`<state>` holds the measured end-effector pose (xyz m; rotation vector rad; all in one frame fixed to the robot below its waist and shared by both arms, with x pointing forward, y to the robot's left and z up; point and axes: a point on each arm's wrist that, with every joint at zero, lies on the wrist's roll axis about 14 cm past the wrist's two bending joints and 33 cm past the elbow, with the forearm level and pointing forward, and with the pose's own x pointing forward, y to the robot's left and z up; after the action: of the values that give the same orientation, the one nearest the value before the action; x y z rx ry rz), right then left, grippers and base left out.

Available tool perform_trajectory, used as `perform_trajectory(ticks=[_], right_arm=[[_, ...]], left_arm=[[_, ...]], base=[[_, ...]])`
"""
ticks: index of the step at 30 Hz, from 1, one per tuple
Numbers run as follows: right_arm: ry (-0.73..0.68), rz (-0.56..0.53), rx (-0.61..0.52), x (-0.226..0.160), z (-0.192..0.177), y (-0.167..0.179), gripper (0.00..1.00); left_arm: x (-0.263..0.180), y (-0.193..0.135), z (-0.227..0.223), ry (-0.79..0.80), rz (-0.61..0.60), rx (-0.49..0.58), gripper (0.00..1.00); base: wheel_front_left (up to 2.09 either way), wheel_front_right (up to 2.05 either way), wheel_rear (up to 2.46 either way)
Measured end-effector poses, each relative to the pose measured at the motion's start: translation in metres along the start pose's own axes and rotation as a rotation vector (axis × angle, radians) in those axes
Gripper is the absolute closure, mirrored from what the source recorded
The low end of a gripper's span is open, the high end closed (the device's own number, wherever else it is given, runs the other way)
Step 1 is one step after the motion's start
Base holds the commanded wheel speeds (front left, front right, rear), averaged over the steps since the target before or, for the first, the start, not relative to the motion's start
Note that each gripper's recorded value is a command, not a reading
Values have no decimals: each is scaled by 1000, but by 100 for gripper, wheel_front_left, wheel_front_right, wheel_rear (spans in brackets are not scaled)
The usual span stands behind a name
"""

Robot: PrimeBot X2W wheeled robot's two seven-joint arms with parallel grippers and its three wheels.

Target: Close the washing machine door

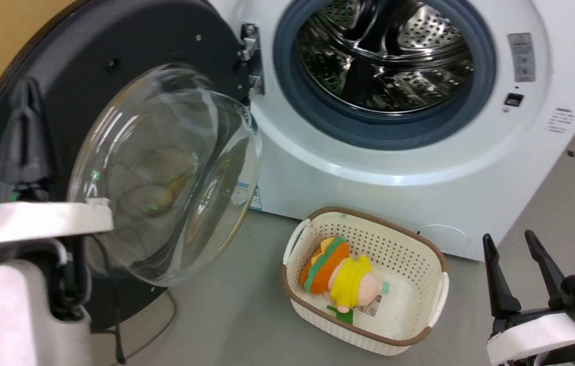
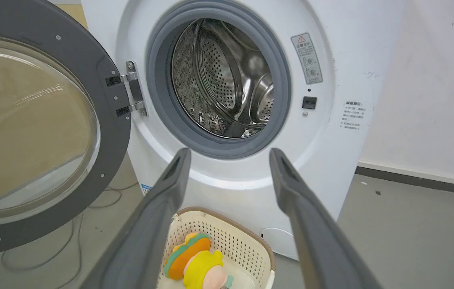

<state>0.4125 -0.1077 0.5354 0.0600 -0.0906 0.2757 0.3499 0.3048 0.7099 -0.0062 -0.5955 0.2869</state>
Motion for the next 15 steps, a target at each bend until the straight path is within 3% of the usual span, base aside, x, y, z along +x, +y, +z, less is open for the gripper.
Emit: perform_trajectory(ticks=[11,15], right_arm=[[-6,55,20,14,-5,18,0],[-10,69,26,18,-7,23,0]], left_arm=[[6,72,38,-94,148,-9,100],[2,100,42,-93,223,-60,100]], base=[[0,0,0],[0,0,0]])
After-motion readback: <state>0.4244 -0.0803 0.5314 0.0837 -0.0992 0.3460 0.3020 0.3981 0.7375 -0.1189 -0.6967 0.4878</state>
